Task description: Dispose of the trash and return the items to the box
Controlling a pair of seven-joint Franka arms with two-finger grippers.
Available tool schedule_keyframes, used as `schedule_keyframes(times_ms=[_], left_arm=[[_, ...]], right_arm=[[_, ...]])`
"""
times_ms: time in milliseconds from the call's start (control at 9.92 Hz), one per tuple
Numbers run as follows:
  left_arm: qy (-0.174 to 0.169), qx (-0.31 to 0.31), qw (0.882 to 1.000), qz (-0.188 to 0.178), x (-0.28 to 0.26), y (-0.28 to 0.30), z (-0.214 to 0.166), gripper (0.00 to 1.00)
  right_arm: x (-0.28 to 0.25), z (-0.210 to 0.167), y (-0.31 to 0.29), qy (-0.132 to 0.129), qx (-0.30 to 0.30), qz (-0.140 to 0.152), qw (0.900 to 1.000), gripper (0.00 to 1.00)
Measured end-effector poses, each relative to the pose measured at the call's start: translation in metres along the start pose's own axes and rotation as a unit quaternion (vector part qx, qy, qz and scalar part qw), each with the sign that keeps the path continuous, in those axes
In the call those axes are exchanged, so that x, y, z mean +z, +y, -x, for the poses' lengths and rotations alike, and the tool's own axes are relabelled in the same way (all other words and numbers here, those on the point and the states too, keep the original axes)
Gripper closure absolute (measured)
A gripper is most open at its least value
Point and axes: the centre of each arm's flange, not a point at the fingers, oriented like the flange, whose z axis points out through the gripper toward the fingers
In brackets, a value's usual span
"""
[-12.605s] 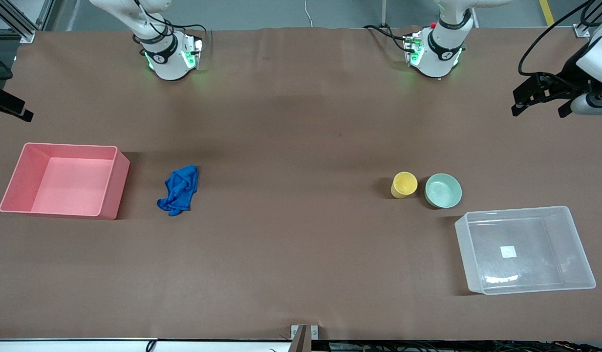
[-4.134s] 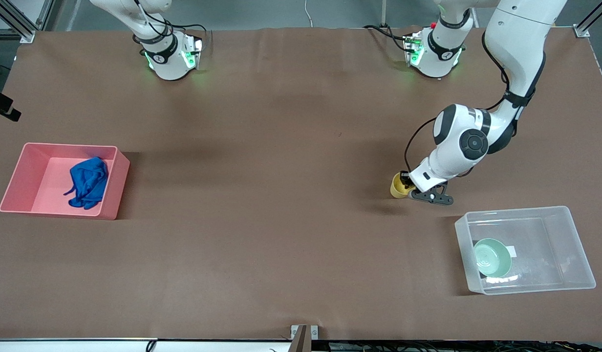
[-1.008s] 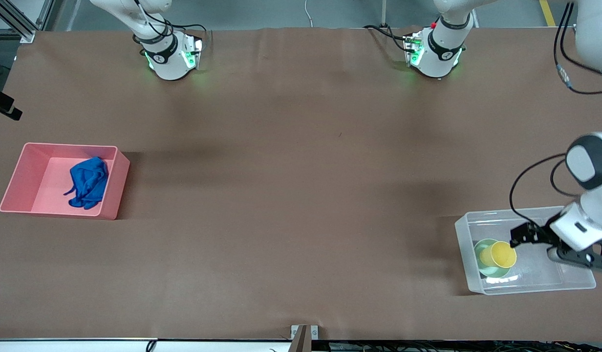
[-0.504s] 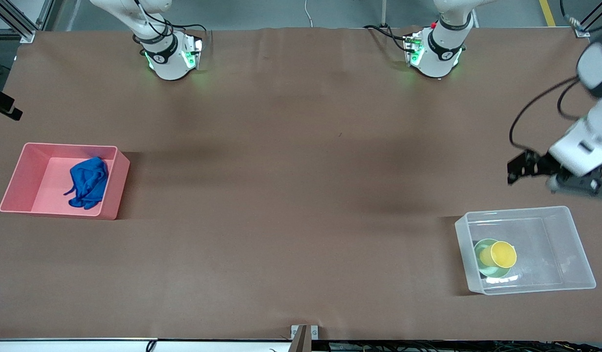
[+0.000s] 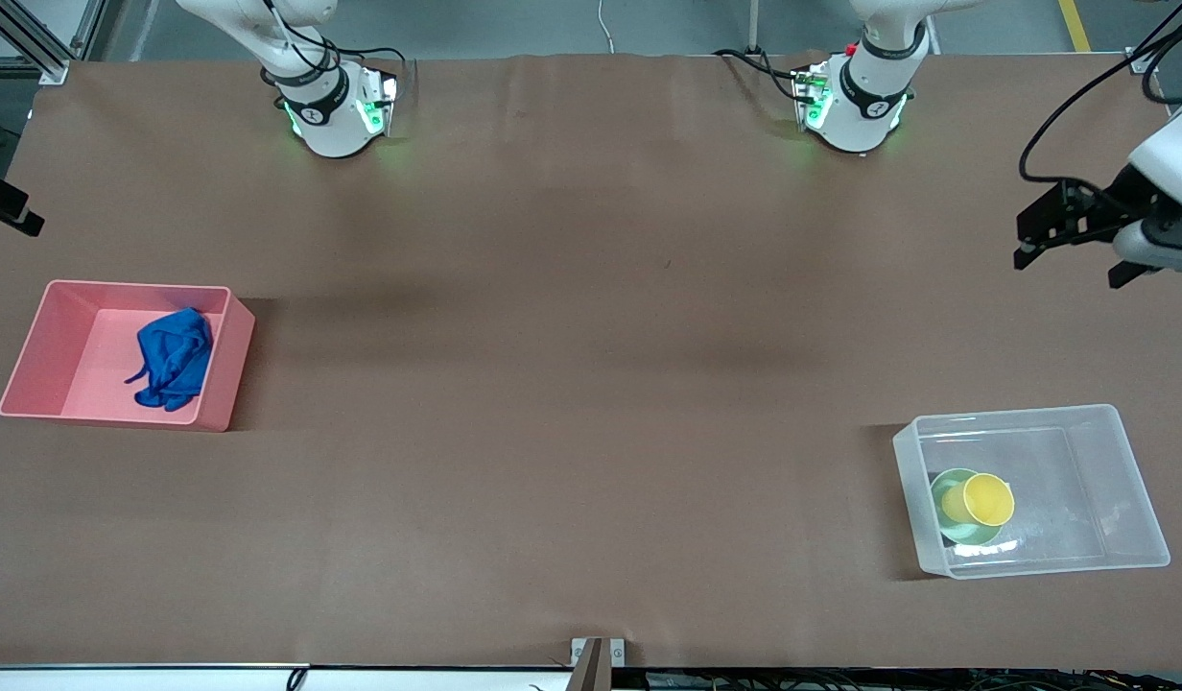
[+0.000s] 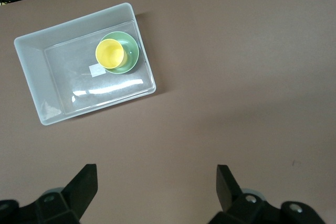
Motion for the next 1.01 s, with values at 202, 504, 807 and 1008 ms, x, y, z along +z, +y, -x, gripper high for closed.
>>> schedule_keyframes(times_ms=[202,504,807,1008], left_arm=[[-0.015,-0.016,1.000,0.002,-0.015,-0.005,0.012,0.00],[-0.016,-0.056,0.998,-0.002,-0.026,0.002,0.022,0.00],[-0.026,-0.060,0.998,-0.005,-0.017,0.008,0.021,0.00],[-0.028,-0.068,0.997,-0.006,-0.015,0.007,0.021,0.00]], right_arm=[[0.000,0.000,0.000,0.000,0.000,0.000,1.000,0.00],[0.000,0.000,0.000,0.000,0.000,0.000,1.000,0.00],[0.000,0.000,0.000,0.000,0.000,0.000,1.000,0.00],[0.000,0.000,0.000,0.000,0.000,0.000,1.000,0.00]])
